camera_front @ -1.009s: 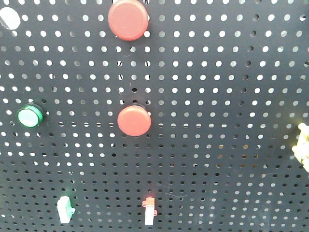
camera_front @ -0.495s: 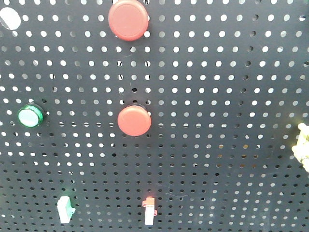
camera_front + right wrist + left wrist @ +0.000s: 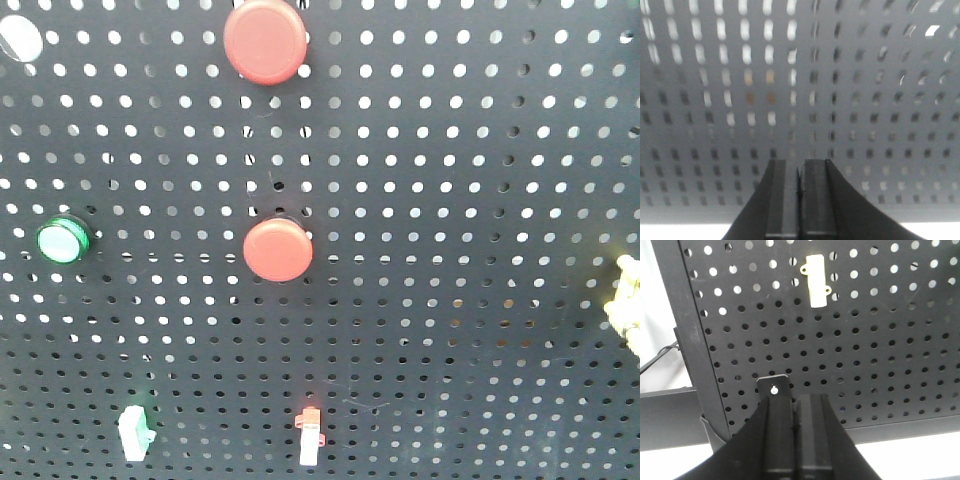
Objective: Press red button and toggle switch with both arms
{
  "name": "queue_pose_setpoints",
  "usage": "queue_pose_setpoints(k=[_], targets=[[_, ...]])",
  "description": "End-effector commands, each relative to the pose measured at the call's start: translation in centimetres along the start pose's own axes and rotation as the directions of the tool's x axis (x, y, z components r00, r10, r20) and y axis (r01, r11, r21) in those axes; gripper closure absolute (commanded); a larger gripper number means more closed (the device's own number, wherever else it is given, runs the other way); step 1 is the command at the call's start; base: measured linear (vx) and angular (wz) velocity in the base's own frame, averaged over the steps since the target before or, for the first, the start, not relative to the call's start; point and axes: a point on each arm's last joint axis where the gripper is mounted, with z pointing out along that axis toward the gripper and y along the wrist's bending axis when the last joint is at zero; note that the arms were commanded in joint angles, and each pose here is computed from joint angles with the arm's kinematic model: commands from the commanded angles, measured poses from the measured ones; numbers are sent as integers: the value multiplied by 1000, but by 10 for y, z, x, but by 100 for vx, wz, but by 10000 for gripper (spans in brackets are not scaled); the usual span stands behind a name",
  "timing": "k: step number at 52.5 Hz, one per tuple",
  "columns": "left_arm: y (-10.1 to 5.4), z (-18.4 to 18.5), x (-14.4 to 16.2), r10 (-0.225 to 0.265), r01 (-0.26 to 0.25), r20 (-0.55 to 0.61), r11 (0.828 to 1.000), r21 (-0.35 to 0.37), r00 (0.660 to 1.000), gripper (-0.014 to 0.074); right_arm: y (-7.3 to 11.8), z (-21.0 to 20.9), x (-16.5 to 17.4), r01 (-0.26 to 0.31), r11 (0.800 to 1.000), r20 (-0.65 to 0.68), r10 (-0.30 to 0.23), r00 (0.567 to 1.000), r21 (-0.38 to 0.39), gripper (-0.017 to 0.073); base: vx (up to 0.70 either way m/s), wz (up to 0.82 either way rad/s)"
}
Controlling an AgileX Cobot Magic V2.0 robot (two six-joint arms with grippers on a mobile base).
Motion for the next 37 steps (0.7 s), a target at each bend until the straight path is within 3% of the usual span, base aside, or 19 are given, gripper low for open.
queue_pose_setpoints(k=[1, 37], targets=[[0, 0, 4, -14, 14, 57, 1000, -13, 998, 592, 0, -1, -5, 2, 1000, 95, -3, 995, 7, 559, 0, 0], [0, 0, 4, -14, 14, 55, 1000, -13, 998, 592, 0, -1, -5, -3, 1000, 95, 3, 995, 6, 559, 0, 0]])
